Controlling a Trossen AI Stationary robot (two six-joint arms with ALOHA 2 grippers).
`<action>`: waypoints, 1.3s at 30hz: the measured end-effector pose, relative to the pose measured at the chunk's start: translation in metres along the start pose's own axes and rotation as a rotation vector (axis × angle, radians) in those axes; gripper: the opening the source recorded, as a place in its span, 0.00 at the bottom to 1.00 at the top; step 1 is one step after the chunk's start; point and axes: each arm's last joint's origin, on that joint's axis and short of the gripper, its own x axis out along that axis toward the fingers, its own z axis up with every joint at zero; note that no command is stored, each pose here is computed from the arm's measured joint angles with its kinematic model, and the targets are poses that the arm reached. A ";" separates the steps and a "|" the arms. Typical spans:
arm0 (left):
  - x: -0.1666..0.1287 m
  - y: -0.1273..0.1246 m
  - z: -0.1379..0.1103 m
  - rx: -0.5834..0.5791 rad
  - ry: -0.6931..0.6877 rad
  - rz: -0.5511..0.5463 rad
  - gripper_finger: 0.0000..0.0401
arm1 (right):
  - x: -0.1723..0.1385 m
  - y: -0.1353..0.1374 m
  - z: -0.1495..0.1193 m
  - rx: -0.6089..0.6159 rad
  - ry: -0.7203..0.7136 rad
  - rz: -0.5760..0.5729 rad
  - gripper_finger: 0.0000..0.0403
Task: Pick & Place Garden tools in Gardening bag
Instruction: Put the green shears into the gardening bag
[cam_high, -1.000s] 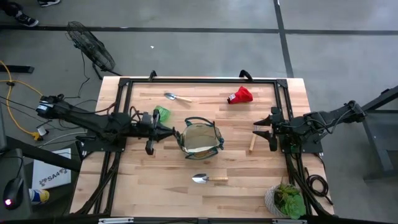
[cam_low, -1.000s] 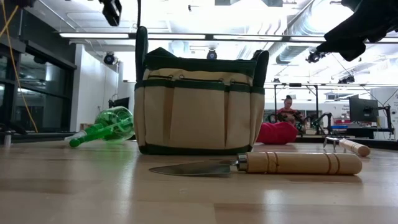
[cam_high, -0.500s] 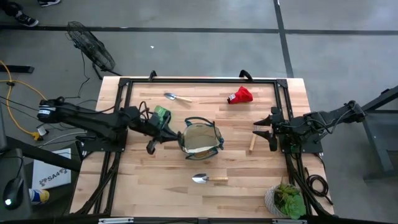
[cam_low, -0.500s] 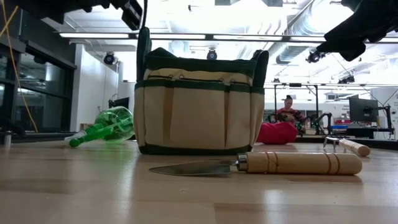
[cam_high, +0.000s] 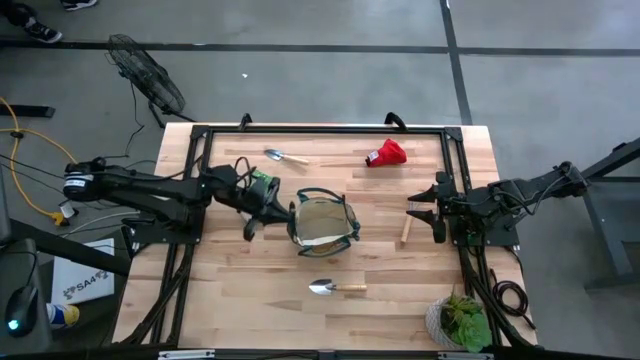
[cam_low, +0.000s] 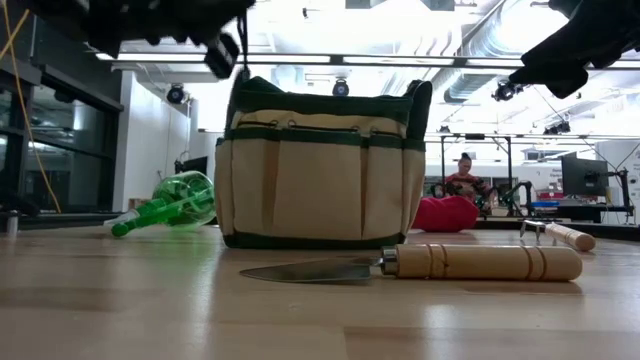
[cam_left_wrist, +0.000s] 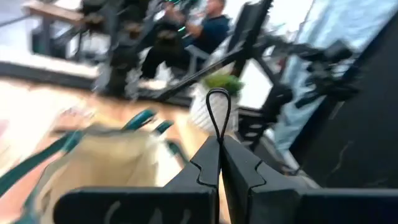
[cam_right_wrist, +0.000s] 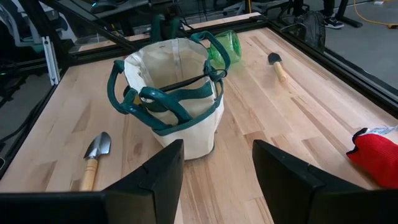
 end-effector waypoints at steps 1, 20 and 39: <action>-0.001 0.002 -0.001 -0.012 0.015 0.018 0.00 | 0.000 0.000 0.000 0.000 0.000 0.000 0.45; -0.001 -0.001 -0.015 -0.121 0.192 -0.129 0.00 | 0.000 0.000 0.000 0.000 0.000 0.000 0.45; -0.001 0.001 -0.015 -0.164 0.169 -0.044 0.17 | 0.000 0.000 0.000 0.000 0.000 0.000 0.45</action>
